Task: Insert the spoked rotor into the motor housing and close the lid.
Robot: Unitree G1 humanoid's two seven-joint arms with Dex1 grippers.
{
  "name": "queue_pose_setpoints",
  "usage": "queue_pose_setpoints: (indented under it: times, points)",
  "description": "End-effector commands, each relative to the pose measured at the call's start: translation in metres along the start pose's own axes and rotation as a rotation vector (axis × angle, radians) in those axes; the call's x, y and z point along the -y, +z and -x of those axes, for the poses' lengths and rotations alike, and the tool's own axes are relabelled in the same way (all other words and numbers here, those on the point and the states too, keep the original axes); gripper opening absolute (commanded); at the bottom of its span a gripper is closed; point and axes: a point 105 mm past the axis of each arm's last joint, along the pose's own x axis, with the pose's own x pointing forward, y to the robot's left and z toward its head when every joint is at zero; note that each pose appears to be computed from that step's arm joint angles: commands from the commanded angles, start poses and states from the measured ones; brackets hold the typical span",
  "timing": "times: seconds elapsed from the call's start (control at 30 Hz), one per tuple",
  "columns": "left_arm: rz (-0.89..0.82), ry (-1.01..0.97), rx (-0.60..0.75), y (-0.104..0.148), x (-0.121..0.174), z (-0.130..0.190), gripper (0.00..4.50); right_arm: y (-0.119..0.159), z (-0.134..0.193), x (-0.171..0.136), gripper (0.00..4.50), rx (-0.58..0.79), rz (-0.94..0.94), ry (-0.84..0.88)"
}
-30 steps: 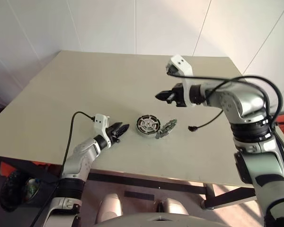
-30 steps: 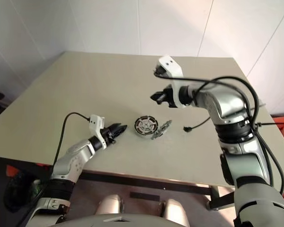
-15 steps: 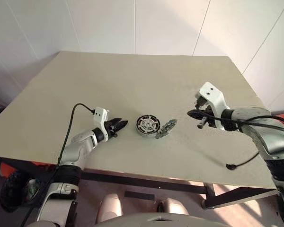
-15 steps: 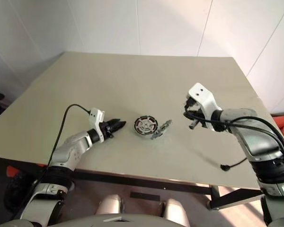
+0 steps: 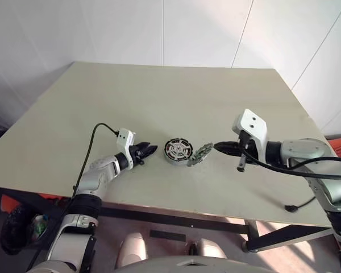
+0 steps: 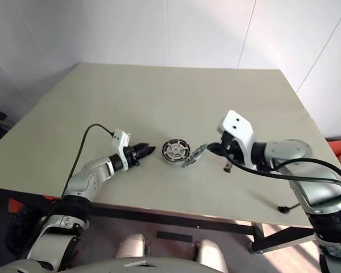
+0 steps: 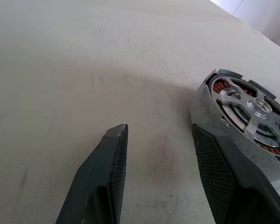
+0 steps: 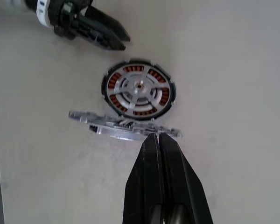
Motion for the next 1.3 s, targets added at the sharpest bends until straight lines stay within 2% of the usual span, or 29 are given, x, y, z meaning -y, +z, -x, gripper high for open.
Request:
queue_pose_setpoints:
  times: [0.03,0.3,0.53,0.7,1.3]
  points:
    - [-0.046,-0.001,0.052,0.022,-0.002,0.000,2.30,0.002,-0.004,-0.003,0.02,-0.001,0.003,0.010]
    - [-0.046,0.025,0.054,0.020,-0.008,0.008,2.30,-0.002,-0.005,0.001,0.02,-0.017,-0.011,-0.003]
    - [-0.045,0.043,0.064,0.023,-0.011,0.010,2.30,0.021,-0.016,0.002,0.02,0.089,-0.056,0.021]
    - [-0.044,0.049,0.070,0.024,-0.012,0.010,2.30,0.033,-0.037,0.003,0.02,0.132,-0.088,0.026]
    - [-0.056,0.071,0.084,0.031,-0.017,0.013,2.30,0.023,-0.074,0.011,0.02,0.149,-0.208,-0.025]
